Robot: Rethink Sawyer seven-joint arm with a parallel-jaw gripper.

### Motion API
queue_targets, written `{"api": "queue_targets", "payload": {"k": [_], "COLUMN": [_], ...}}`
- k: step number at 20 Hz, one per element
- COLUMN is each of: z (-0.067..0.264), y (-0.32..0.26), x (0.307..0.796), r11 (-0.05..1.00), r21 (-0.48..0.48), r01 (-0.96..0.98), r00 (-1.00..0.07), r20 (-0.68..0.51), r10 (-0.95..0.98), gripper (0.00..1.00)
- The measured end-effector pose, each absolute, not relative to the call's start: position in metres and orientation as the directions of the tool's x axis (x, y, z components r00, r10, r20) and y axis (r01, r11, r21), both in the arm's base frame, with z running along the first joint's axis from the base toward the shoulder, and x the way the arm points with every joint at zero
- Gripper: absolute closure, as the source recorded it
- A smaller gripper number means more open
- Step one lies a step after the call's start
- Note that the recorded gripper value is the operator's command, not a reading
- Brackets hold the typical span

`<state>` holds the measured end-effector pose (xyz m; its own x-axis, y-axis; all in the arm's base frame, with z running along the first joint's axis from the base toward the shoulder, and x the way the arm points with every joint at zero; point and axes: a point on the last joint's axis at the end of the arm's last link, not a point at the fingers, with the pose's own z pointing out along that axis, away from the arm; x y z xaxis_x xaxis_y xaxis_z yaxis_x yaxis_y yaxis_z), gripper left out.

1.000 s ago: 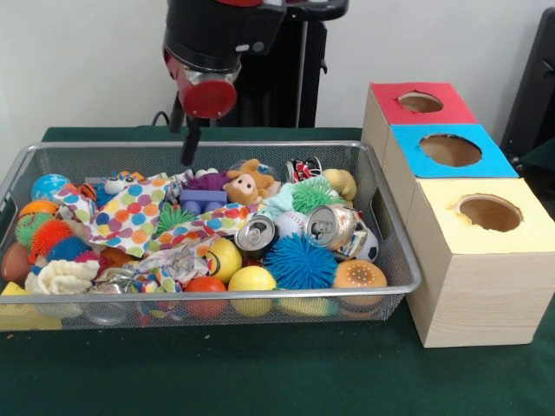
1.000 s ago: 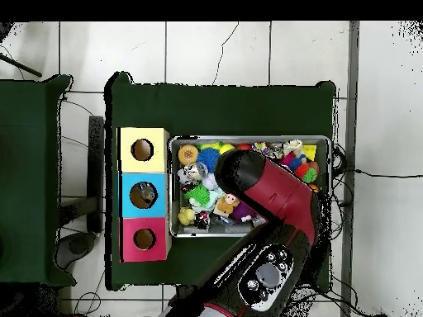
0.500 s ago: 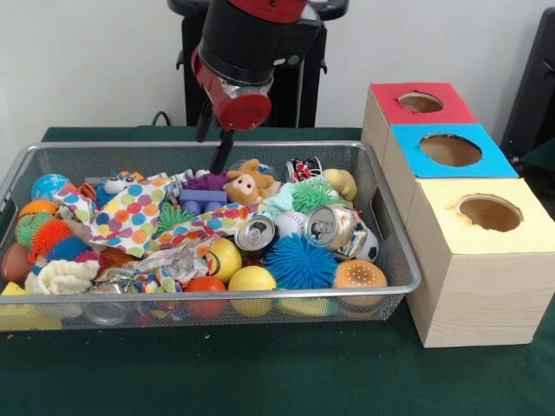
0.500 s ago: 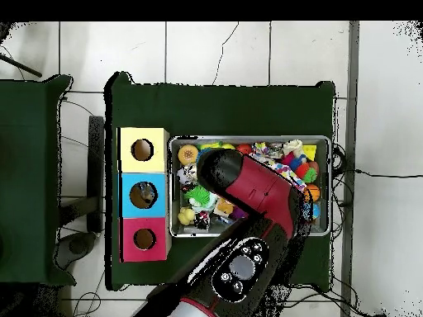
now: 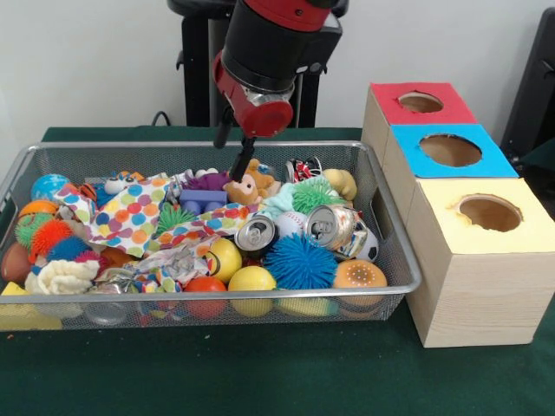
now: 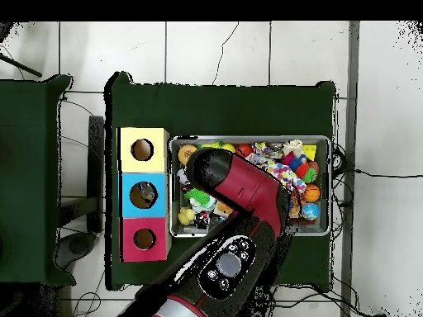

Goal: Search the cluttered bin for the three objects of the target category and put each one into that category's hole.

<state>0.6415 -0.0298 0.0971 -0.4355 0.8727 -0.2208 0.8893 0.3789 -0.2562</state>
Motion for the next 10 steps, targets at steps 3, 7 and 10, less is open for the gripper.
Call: {"api": "queue_targets", "payload": {"k": [3,7,10], "z": [0.0965,0.096,0.0957], "y": [-0.0275,-0.0271,-0.0266], "x": [0.6421,0.6427,0.6436], "r11": [0.372,0.353,0.342], "r21": [-0.252,-0.245,-0.238], "r01": [0.894,0.903,0.909], "r00": [-0.427,-0.407,-0.394], "r20": [-0.222,-0.224,-0.224], "r10": [0.877,0.885,0.891], "gripper": [0.0,0.0,0.0]}}
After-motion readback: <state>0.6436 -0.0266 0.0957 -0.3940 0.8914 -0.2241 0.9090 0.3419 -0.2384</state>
